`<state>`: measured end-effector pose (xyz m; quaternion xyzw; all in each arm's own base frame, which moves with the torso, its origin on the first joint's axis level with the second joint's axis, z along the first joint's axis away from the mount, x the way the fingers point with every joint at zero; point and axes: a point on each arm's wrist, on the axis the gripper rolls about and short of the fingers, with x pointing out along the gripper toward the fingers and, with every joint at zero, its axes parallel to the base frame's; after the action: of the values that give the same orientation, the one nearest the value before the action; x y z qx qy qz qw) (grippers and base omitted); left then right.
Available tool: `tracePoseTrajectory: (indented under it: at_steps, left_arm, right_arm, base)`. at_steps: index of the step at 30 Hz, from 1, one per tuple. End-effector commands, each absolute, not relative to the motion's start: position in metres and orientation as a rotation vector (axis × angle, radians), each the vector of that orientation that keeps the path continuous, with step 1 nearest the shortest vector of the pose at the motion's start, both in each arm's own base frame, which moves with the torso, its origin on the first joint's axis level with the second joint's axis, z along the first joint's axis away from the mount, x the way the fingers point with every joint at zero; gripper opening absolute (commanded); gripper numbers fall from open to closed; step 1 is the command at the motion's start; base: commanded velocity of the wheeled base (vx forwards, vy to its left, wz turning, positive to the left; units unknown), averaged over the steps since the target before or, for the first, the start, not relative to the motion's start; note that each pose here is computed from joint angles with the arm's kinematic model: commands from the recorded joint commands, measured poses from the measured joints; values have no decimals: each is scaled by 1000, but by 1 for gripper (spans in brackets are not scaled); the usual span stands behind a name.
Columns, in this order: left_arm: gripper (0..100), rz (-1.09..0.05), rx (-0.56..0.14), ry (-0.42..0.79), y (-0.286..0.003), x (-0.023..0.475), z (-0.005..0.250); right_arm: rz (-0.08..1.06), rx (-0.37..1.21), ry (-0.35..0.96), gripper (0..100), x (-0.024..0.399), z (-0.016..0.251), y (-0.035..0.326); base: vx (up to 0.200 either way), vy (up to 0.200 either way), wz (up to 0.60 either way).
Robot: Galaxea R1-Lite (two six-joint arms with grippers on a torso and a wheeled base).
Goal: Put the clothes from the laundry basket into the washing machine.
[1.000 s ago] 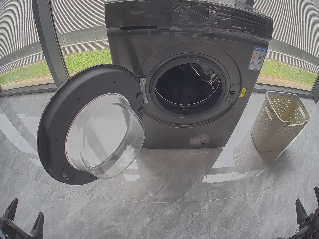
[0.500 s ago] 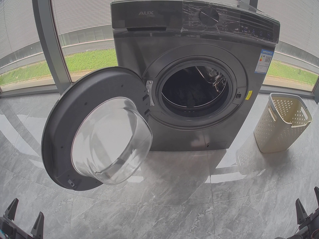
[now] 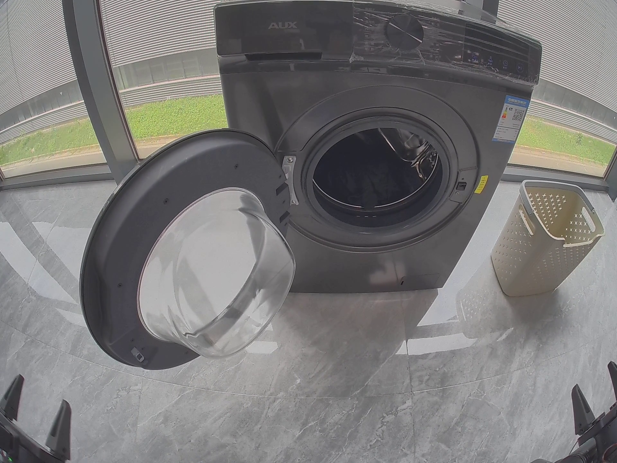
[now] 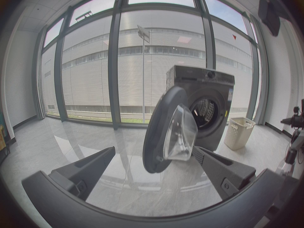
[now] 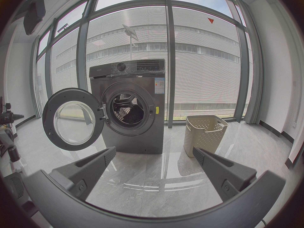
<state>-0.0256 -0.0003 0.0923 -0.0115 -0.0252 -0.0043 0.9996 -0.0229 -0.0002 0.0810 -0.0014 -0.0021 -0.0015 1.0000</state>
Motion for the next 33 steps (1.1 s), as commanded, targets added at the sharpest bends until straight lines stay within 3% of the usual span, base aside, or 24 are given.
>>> tracePoseTrajectory:
  at_steps: [1,2,4,7,24,33]
  left_arm:
    - [100,-18,-63,-148,0,-29,171]
    - [100,-32,-52,-47,0,-10,179]
    - [100,-64,-25,45,-1,12,181]
    - [100,-109,-32,115,-3,42,184]
    - [100,-119,-29,260,-4,157,185]
    - [100,-333,-56,252,-12,173,181]
  right_arm:
    - [-3,-3,-3,100,-23,76,0]
    - [-3,-3,-3,100,-23,76,0]
    - [-3,-3,-3,100,-23,76,0]
    - [-3,-3,-3,100,-23,76,0]
    - [-3,-3,-3,100,-23,76,0]
    - [-3,-3,-3,100,-23,76,0]
  base:
    - [0,0,0]
    - [0,0,0]
    - [0,0,0]
    - [0,0,0]
    - [0,0,0]
    - [0,0,0]
